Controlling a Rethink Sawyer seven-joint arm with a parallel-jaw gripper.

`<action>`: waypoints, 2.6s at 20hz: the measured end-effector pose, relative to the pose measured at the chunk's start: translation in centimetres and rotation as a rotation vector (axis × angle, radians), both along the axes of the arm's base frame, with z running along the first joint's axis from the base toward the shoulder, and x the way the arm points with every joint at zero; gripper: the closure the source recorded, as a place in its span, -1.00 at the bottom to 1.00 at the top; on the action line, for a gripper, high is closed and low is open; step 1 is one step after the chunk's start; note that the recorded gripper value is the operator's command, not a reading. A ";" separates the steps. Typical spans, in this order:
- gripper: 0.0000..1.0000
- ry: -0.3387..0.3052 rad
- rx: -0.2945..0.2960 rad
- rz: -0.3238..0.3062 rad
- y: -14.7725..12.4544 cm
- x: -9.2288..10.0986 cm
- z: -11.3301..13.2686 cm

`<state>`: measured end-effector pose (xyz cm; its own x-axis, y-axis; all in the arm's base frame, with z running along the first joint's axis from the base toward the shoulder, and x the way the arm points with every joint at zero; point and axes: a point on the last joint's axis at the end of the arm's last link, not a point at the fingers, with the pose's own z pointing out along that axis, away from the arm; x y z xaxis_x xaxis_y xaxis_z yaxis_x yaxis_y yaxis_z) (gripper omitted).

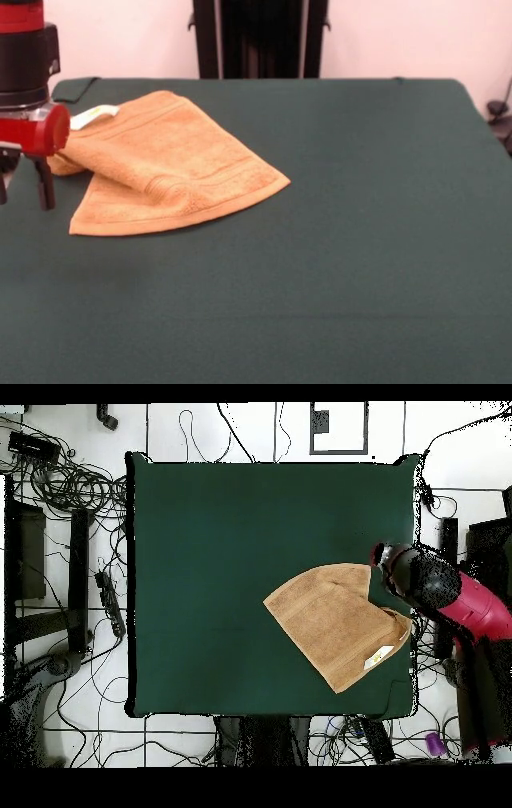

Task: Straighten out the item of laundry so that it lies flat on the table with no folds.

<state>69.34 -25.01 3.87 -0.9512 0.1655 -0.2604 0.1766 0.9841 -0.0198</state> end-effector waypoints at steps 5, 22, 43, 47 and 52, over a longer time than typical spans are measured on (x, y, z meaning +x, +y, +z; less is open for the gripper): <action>-1.00 -0.009 0.016 -0.016 0.8 0.3 -1.1; -1.00 0.011 0.081 -0.070 2.4 -1.0 -3.1; -1.00 0.009 0.095 -0.168 5.0 -3.8 -1.4; -1.00 -0.006 0.088 -0.175 5.0 -3.8 -1.9; -1.00 -0.021 0.080 -0.180 5.0 -3.7 -2.5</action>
<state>65.61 -20.06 1.35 -0.8987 0.3539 -0.2588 0.3499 0.9347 0.0630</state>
